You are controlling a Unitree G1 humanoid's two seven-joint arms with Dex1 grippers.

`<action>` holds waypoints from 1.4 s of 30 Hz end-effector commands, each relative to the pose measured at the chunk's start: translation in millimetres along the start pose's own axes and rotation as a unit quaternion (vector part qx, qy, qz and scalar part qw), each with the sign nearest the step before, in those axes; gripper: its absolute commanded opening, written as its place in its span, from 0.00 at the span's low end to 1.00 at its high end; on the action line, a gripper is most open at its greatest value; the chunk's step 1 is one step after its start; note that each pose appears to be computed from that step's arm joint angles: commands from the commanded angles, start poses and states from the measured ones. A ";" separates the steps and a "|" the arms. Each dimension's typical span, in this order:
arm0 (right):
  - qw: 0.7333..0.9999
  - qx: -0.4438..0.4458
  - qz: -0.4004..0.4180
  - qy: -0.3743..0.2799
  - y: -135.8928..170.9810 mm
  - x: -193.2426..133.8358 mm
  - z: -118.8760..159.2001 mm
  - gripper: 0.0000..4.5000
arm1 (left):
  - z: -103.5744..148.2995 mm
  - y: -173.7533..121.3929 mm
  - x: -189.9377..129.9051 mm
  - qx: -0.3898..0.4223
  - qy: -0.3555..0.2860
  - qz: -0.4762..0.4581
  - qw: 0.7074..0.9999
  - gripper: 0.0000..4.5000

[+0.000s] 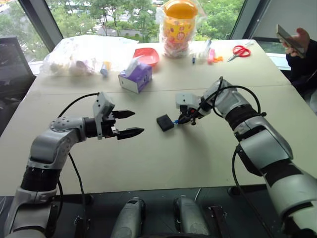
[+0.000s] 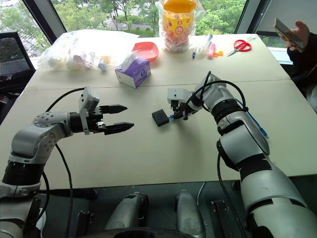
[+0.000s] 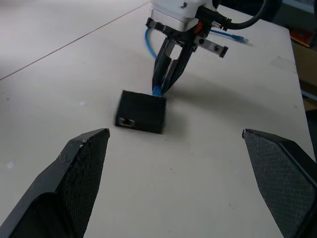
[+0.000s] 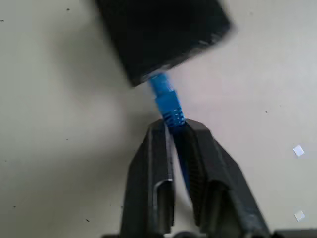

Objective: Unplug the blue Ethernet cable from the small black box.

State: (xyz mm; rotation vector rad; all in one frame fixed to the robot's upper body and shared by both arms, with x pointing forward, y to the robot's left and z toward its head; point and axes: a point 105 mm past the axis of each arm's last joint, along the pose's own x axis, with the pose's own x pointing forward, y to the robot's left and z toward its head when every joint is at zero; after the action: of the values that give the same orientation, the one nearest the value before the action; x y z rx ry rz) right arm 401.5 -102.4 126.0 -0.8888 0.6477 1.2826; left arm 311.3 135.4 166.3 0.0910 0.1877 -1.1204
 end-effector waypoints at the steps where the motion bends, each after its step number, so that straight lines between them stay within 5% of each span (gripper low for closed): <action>1: 0.997 -0.059 -0.041 -0.019 -3.1 -6.4 11.7 0.01 | 9.7 0.6 -0.3 0.007 -0.012 -0.006 1.000 1.00; 6: 0.958 -0.178 -0.195 -0.109 11.0 -36.6 36.2 0.01 | 14.6 6.1 13.2 -0.031 -0.026 -0.028 0.999 1.00; 11: 0.873 -0.275 -0.384 -0.119 24.5 -74.8 48.3 0.01 | 26.9 10.5 27.4 -0.061 -0.048 -0.048 0.996 1.00; 14: 0.850 -0.285 -0.423 -0.130 42.9 -83.0 54.4 0.01 | 34.1 10.4 36.7 -0.074 -0.061 -0.063 0.993 1.00; 26: 0.848 -0.317 -0.410 -0.113 73.9 -70.4 66.0 0.01 | 46.4 0.8 57.9 -0.104 -0.088 -0.104 0.985 1.00; 30: 0.846 -0.322 -0.411 -0.109 73.8 -71.6 66.8 0.00 | 46.1 0.1 57.1 -0.111 -0.091 -0.106 0.984 0.71; 35: 0.849 -0.322 -0.405 -0.106 74.0 -71.3 65.6 0.00 | 45.5 0.8 54.7 -0.114 -0.092 -0.105 0.984 0.14; 40: 0.855 -0.308 -0.399 -0.120 72.3 -75.7 68.2 0.00 | 46.0 1.9 51.6 -0.112 -0.089 -0.104 0.984 0.12; 42: 0.886 -0.274 -0.338 -0.161 79.0 -74.9 71.0 0.08 | 46.7 -1.8 48.5 -0.107 -0.078 -0.123 0.984 0.12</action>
State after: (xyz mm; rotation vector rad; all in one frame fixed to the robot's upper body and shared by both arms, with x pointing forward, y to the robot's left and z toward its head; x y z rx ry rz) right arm 314.7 -82.3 192.8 -1.2620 -0.2835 0.8577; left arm 337.5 79.3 186.2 -0.2520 0.2278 -1.3153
